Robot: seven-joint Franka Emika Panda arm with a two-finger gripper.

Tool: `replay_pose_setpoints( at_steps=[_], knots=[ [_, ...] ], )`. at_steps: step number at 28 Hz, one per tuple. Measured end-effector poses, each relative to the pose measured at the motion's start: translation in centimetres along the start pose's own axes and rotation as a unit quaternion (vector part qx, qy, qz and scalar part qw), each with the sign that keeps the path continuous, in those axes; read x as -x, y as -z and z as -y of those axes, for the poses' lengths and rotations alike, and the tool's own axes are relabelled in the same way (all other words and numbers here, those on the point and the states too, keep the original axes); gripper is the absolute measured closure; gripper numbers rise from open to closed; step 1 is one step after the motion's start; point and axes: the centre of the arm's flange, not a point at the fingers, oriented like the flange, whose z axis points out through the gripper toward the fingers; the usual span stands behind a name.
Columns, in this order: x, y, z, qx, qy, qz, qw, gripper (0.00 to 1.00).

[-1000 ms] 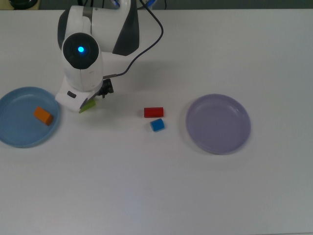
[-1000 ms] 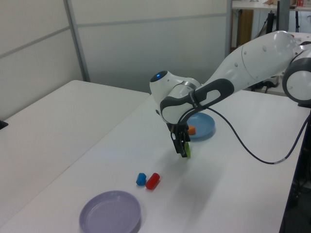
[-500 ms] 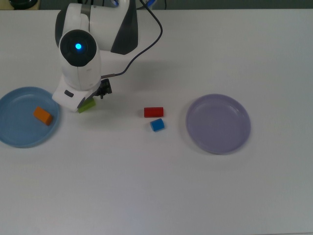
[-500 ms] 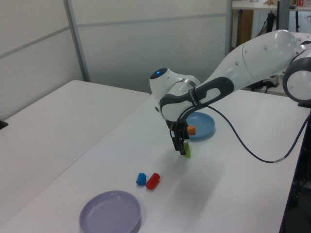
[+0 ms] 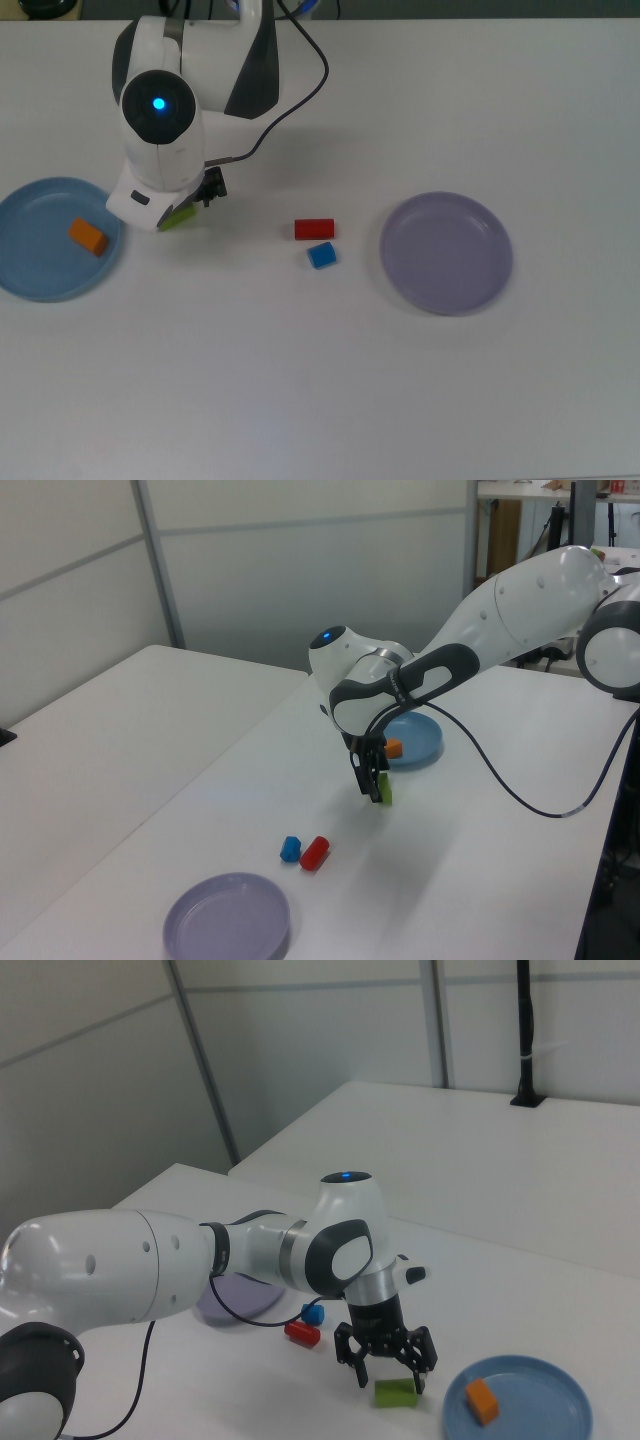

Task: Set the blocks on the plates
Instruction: 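Lower the gripper onto the green block and grasp it, then carry the green block onto the blue plate and release it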

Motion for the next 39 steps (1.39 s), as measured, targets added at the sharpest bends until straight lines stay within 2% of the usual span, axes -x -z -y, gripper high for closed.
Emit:
replay_pose_setpoints(
  at_steps=[7, 10, 13, 15, 23, 28, 34, 39],
  knots=[
    [-0.1, -0.3, 0.0, 0.000, 0.000, -0.001, 1.0000, 0.00],
    [-0.2, -0.5, 0.0, -0.001, 0.001, 0.000, 1.0000, 0.08],
    [-0.2, -0.5, 0.0, -0.001, 0.001, 0.001, 1.0000, 0.26],
    [-0.2, -0.4, 0.0, -0.001, 0.001, 0.000, 1.0000, 0.29],
    [-0.2, 0.1, -0.2, 0.002, -0.001, -0.005, 1.0000, 0.29],
    [0.0, 3.6, -2.7, 0.010, -0.023, -0.038, 0.9990, 0.29],
    [2.3, 7.3, -8.5, 0.012, -0.073, -0.077, 0.9942, 0.29],
    [4.3, 6.5, -12.6, 0.021, -0.103, -0.083, 0.9910, 0.29]
  ],
)
